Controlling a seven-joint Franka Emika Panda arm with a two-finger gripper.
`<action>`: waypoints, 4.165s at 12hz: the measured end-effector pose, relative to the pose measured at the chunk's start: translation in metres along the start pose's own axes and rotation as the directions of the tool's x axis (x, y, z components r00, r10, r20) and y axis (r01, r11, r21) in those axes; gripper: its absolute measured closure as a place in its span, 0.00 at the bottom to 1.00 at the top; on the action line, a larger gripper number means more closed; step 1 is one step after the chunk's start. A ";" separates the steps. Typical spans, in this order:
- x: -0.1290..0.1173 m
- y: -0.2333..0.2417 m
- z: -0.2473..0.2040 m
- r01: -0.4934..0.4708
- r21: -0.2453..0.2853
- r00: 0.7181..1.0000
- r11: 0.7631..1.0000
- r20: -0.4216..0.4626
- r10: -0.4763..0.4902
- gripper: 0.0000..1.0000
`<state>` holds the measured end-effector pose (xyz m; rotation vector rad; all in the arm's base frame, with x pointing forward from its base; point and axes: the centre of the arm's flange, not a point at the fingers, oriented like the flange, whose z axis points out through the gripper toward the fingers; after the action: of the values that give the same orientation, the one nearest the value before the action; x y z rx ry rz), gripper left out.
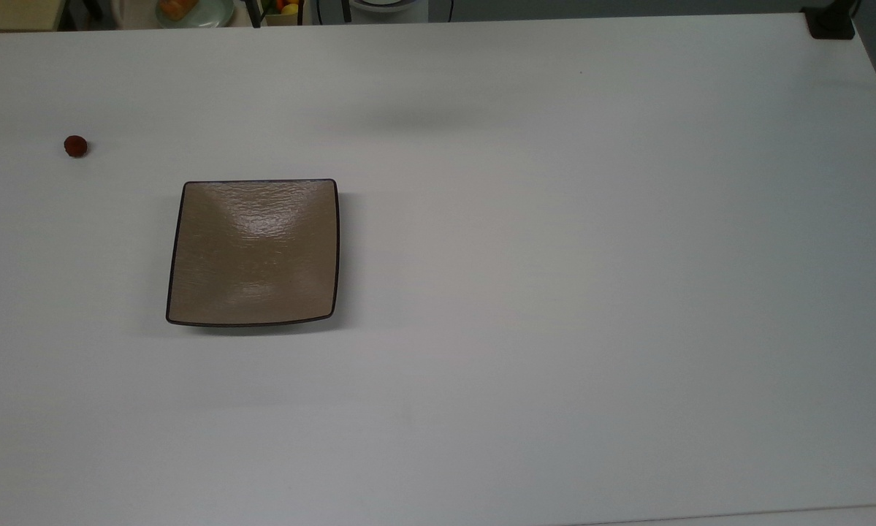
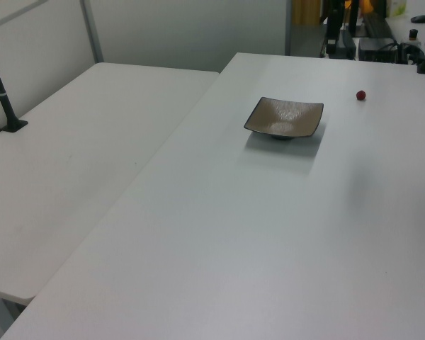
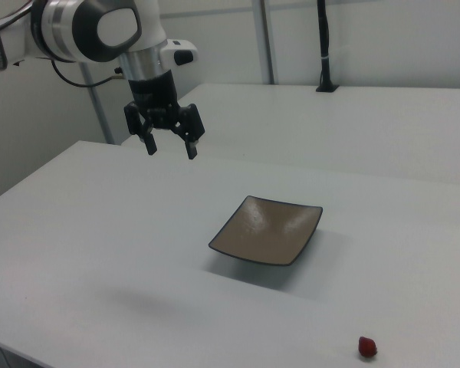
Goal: Strawberries on a ceramic plate
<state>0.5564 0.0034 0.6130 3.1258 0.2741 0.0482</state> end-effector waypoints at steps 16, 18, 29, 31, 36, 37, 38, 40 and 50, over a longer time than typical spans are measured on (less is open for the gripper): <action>-0.001 0.006 0.006 0.016 0.002 1.000 1.000 0.011 -0.016 0.00; -0.004 0.017 0.007 0.071 0.003 0.997 0.997 0.015 -0.071 0.00; -0.022 0.111 0.035 0.239 -0.004 0.971 0.971 0.009 -0.239 0.00; -0.026 0.132 0.039 0.258 -0.011 0.966 0.966 0.003 -0.258 0.00; -0.032 0.176 0.064 0.299 -0.059 0.953 0.952 -0.033 -0.301 0.00; -0.034 0.183 0.069 0.304 -0.059 0.952 0.951 -0.028 -0.306 0.00; -0.036 0.190 0.074 0.304 -0.057 0.952 0.951 -0.022 -0.306 0.00; -0.041 0.201 0.082 0.299 -0.052 0.954 0.953 -0.009 -0.300 0.00; -0.060 0.262 0.157 0.337 -0.072 0.942 0.939 0.020 -0.336 0.00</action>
<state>0.5478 -0.2655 0.4554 2.9558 0.7819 0.0445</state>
